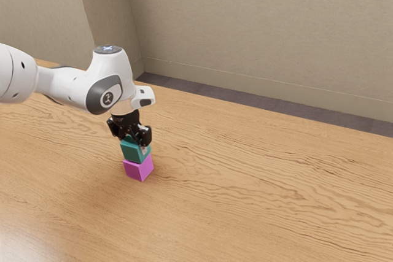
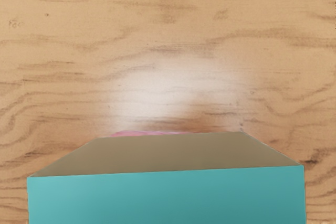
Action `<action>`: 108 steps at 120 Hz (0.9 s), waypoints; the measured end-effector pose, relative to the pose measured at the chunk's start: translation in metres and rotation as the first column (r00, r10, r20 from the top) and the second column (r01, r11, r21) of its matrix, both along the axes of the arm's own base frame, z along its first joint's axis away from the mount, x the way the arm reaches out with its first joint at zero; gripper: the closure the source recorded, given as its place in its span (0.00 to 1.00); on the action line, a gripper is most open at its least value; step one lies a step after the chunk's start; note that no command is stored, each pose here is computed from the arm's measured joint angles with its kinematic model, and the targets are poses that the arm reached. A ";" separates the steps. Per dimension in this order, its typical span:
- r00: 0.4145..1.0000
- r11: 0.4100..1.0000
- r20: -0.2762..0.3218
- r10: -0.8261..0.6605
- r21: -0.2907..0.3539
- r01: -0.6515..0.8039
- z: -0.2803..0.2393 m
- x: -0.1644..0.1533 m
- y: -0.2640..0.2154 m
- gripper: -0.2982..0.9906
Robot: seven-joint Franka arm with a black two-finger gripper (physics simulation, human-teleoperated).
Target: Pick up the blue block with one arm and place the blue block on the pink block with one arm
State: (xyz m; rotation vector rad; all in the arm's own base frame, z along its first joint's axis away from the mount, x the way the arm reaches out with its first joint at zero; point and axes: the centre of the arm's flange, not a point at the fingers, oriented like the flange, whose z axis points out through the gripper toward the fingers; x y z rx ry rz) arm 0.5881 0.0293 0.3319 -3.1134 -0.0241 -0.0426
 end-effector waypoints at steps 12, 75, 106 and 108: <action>1.000 1.000 -0.001 -0.005 0.000 0.005 0.000 -0.002 0.000 0.46; 1.000 1.000 -0.006 -0.018 0.001 0.018 -0.001 -0.005 0.002 0.46; 1.000 1.000 -0.006 -0.020 0.001 0.020 -0.001 -0.005 0.003 0.46; 1.000 1.000 -0.006 -0.019 0.001 0.020 -0.001 -0.005 0.004 0.46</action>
